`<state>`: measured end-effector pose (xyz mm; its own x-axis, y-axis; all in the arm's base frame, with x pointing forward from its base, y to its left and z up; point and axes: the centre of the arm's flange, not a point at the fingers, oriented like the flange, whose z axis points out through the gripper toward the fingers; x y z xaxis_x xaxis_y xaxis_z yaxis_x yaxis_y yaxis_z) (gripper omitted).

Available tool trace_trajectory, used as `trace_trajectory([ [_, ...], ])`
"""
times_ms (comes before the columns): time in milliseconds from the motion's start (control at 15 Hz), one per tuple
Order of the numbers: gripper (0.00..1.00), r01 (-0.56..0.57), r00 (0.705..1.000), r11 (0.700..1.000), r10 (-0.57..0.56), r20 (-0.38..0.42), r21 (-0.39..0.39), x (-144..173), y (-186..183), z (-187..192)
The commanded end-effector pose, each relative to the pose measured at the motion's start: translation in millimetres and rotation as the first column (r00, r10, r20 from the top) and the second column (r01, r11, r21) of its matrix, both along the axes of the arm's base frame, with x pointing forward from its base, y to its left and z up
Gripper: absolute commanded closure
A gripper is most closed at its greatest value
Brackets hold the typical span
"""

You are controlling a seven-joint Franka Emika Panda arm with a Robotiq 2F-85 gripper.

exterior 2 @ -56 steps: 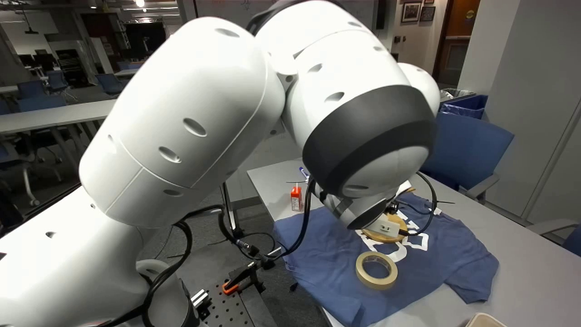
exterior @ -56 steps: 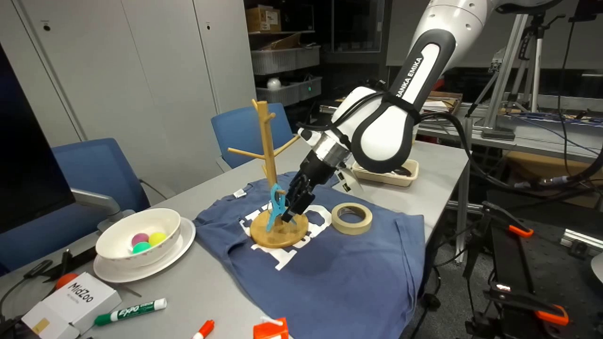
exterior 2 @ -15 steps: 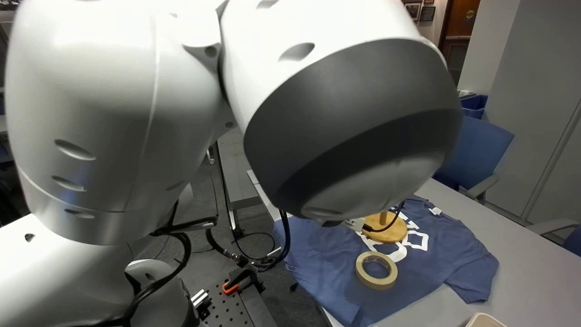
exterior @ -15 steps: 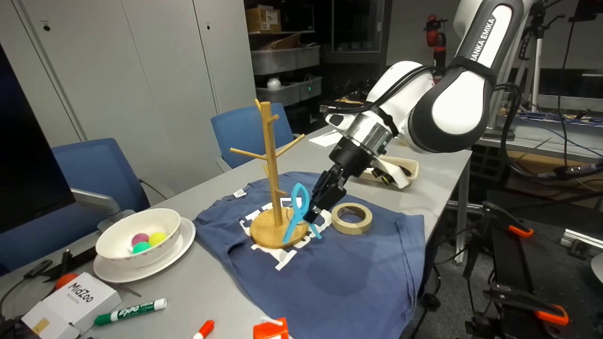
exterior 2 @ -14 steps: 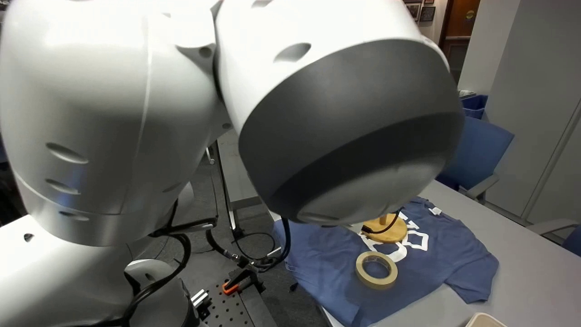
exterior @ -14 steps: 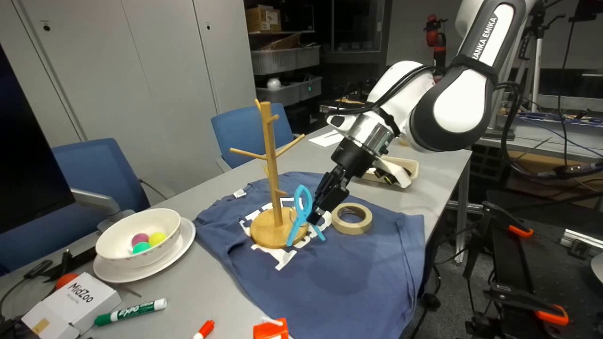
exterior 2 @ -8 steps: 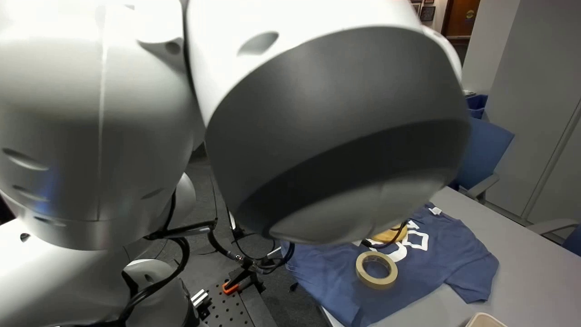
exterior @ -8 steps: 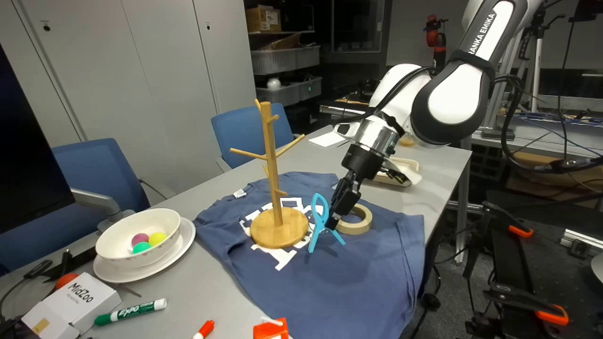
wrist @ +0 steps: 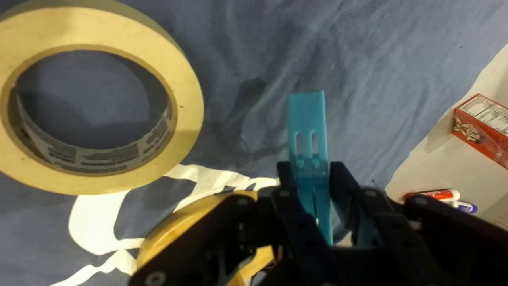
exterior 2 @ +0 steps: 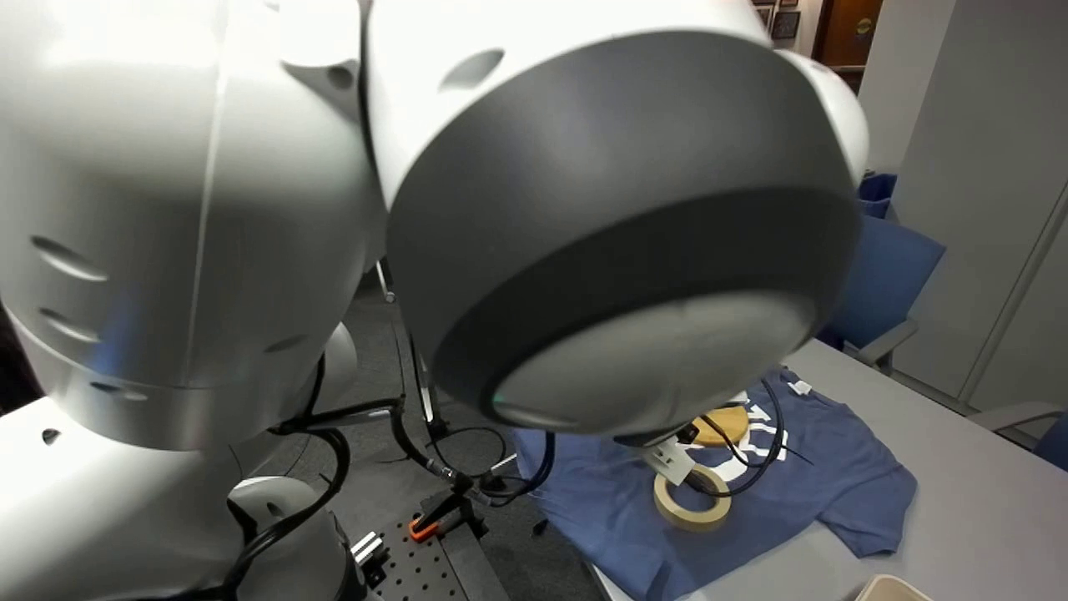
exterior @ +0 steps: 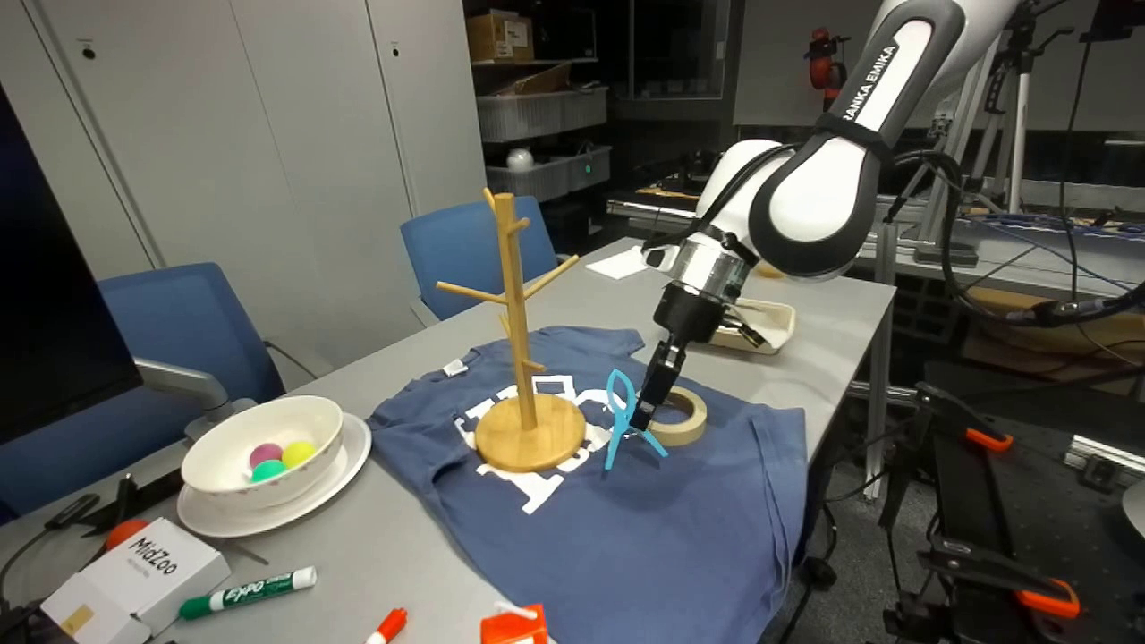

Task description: Take the peg from the hanger and place it on the shirt

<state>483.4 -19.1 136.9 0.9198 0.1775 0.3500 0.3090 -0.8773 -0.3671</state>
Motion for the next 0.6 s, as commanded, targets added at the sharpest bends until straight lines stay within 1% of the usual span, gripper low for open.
trace_trajectory([
  [0, 0.93, 0.009, 0.999, 1.0, -0.01, -0.034, -0.025, 17.4, 0.5, -14.8],
  [333, 0.93, 0.008, 0.999, 0.999, -0.01, -0.033, -0.05, 27.1, 3.5, -25.6],
  [533, 0.93, -0.001, 1.0, 0.998, 0.0, -0.021, -0.068, 31.2, 6.3, -24.7],
])
